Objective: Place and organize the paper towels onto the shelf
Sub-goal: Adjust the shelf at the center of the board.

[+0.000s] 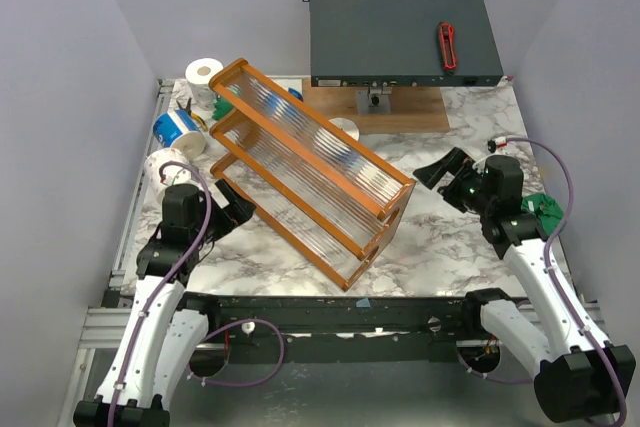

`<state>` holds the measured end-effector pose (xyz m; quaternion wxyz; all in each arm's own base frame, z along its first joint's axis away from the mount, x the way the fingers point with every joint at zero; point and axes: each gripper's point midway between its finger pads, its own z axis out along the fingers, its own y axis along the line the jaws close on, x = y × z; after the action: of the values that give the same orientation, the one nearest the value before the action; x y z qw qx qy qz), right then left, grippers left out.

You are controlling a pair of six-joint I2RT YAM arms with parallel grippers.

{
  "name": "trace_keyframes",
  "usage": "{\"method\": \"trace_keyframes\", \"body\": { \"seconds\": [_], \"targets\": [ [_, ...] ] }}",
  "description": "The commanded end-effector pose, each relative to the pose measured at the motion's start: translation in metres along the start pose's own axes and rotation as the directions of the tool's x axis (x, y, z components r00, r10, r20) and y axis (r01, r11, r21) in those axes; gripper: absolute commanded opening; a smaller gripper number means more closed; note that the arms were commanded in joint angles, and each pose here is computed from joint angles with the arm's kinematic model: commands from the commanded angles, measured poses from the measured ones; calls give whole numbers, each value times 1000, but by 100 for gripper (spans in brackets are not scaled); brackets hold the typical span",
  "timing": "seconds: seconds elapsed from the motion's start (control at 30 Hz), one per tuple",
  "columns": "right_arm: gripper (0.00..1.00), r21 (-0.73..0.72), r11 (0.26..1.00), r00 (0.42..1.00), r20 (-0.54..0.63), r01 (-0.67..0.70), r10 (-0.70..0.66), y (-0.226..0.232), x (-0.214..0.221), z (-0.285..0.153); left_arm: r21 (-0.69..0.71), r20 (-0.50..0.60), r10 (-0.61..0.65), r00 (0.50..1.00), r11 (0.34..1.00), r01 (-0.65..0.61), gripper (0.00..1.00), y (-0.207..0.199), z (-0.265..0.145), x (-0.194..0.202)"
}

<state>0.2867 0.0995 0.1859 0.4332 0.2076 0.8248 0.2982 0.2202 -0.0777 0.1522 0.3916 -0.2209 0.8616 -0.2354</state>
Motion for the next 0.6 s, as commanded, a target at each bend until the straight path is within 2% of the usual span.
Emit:
{"method": "trace_keyframes", "body": {
  "seconds": [0.0, 0.23, 0.57],
  "targets": [
    [100, -52, 998, 999, 8, 31, -31, 13, -5, -7, 71, 9, 31, 999, 997, -32, 99, -11, -5, 1],
    [100, -71, 996, 999, 21, 50, -49, 26, -14, -18, 106, 26, 49, 998, 993, -52, 99, -18, -10, -3],
    [100, -127, 984, 990, 82, 124, -115, 74, -55, -47, 86, 35, 43, 998, 995, -46, 99, -20, -13, -11]
  ]
}}
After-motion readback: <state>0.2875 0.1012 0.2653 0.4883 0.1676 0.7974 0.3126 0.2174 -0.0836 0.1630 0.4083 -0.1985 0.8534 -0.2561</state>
